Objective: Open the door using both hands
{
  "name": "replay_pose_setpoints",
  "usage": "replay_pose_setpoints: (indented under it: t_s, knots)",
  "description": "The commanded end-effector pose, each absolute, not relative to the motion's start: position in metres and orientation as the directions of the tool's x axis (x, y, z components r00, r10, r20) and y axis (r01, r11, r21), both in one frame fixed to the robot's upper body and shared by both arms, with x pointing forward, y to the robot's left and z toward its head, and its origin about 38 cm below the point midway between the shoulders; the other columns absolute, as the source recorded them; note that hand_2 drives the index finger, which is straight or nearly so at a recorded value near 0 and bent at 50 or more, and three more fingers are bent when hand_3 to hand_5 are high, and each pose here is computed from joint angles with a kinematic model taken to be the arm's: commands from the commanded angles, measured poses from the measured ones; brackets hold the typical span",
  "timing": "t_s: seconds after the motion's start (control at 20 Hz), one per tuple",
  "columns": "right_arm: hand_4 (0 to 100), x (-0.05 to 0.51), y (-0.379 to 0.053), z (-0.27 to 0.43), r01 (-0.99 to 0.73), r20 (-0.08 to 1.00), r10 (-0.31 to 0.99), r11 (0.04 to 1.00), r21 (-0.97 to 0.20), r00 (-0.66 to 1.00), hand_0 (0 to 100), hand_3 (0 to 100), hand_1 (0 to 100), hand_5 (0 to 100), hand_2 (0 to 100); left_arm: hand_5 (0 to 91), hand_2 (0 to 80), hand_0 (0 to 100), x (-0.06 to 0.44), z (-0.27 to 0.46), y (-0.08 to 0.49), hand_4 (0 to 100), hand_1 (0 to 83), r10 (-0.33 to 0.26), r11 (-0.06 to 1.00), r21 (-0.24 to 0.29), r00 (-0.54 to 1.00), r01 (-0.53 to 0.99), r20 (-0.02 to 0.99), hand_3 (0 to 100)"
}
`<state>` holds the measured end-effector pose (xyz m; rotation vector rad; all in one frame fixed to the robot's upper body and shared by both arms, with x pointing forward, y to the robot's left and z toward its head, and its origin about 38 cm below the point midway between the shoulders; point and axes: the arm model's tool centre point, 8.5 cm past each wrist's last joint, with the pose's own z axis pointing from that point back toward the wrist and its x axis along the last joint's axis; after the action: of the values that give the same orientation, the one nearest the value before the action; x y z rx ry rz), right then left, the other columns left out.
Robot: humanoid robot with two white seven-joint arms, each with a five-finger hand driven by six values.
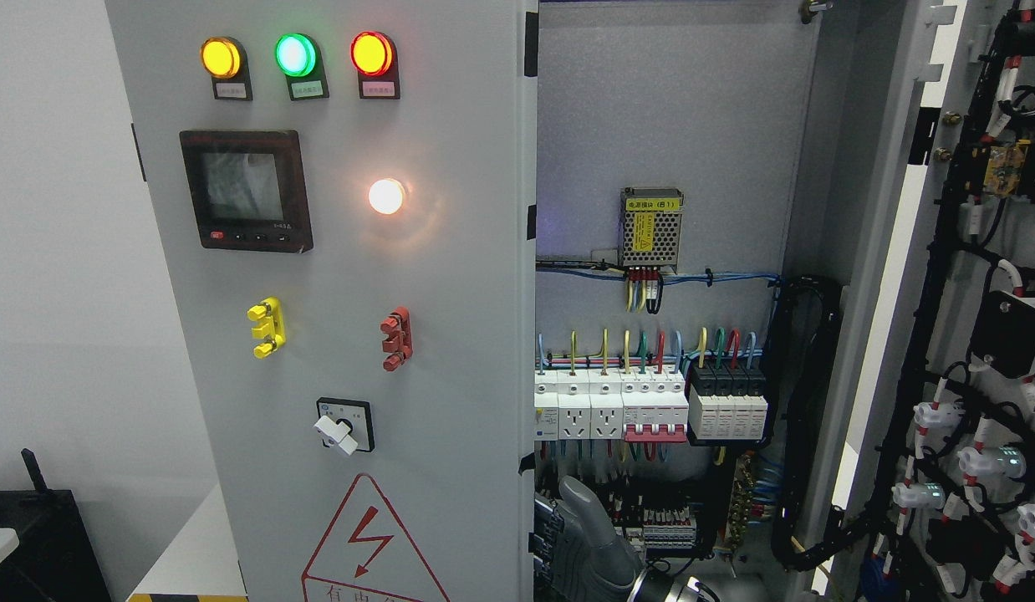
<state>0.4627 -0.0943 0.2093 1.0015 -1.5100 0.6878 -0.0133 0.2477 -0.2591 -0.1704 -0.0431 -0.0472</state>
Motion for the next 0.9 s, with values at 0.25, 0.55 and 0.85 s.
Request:
replay_pose_setpoints:
  t_s: [0.25, 0.55, 0.85]
  knots:
    - [0, 0.454, -0.081, 0.211, -0.923, 0.972, -0.23, 0.363, 0.126, 0.042, 0, 0, 0, 0, 0, 0.0, 0.0, 0, -0.018, -0.259, 0.253, 4, 0.0, -0.043, 0.986, -0.161, 0.998, 0.048, 0.038, 0]
    - [0, 0.45, -0.075, 0.211, -0.939, 0.975, -0.216, 0.324, 0.114, 0.044, 0, 0, 0, 0, 0, 0.0, 0.0, 0, -0.018, -0.259, 0.253, 4, 0.0, -0.043, 0.986, -0.161, 0.998, 0.048, 0.038, 0]
    - [0, 0.447, -0.068, 0.209, -0.943, 0.975, -0.211, 0.306, 0.128, 0.064, 0, 0, 0, 0, 0, 0.0, 0.0, 0, -0.018, -0.259, 0.253, 4, 0.0, -0.043, 0.986, -0.161, 0.998, 0.048, 0.038, 0]
